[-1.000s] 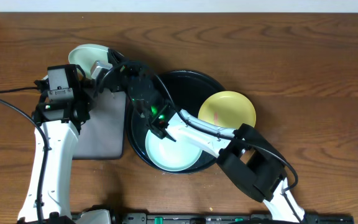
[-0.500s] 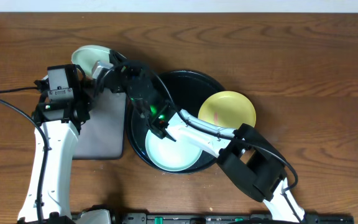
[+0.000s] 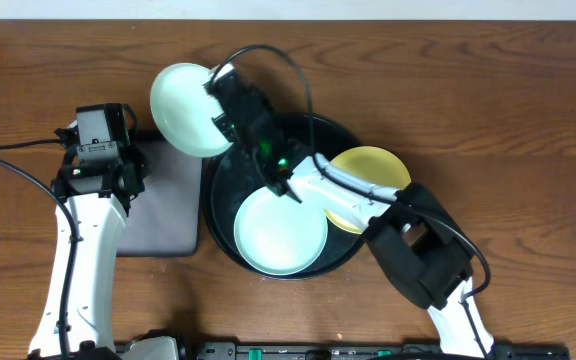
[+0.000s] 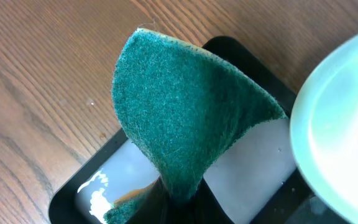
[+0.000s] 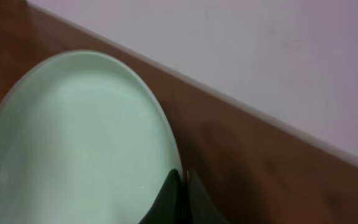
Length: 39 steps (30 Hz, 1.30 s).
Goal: Clean dirty plates on tray and stack at the side
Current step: 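Lift the mint plate off the tray with the right gripper and swing it left, then carry the mint plate right and set it on the table beside the tray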
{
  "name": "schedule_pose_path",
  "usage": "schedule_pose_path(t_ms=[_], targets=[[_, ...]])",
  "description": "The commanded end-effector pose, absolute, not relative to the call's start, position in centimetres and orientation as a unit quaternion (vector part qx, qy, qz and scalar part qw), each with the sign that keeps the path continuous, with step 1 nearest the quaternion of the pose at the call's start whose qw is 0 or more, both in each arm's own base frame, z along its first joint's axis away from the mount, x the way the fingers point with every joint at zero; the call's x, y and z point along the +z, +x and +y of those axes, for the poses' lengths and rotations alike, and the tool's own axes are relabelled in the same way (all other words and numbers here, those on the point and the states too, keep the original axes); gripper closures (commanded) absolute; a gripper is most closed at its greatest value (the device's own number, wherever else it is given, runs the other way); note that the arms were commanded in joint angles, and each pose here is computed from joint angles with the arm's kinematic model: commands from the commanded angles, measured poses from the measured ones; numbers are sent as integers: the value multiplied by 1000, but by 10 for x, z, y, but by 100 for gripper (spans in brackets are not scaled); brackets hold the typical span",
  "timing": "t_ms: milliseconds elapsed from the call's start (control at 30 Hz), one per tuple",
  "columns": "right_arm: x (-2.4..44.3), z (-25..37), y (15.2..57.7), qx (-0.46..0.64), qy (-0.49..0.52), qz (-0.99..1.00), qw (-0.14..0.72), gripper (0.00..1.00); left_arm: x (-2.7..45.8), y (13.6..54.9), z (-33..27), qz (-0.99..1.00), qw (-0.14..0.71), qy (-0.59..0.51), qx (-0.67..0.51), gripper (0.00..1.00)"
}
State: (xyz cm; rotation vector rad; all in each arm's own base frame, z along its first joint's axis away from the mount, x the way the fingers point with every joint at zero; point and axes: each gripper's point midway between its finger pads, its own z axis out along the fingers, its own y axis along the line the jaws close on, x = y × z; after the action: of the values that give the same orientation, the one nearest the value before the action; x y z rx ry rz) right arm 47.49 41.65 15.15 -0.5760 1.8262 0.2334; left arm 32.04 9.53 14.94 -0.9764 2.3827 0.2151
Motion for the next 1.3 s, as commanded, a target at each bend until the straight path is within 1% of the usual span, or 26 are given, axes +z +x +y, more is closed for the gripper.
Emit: schedule_pose_path(t_ms=[0, 100, 300, 433, 567, 700, 833, 1000, 1267], targets=[[194, 401, 481, 175, -176, 792, 558, 99, 147, 318, 100, 887, 273, -361, 94, 93], [184, 378, 488, 188, -180, 815, 517, 99, 147, 318, 100, 887, 273, -361, 94, 93], [173, 312, 499, 256, -122, 865, 414, 99, 147, 318, 100, 887, 273, -361, 94, 93], [166, 252, 511, 279, -70, 886, 363, 99, 147, 318, 100, 887, 273, -361, 94, 93], [138, 167, 517, 241, 10, 919, 311, 99, 147, 318, 100, 887, 273, -361, 94, 93], [114, 93, 507, 205, 85, 941, 256, 99, 147, 318, 100, 887, 273, -361, 94, 93], [100, 36, 490, 183, 146, 949, 211, 99, 147, 318, 100, 887, 273, -361, 94, 93], [82, -13, 464, 155, 205, 953, 163, 99, 147, 318, 100, 887, 273, -361, 94, 93], [55, -67, 427, 42, 247, 961, 116, 99, 147, 318, 100, 887, 273, -361, 94, 93]])
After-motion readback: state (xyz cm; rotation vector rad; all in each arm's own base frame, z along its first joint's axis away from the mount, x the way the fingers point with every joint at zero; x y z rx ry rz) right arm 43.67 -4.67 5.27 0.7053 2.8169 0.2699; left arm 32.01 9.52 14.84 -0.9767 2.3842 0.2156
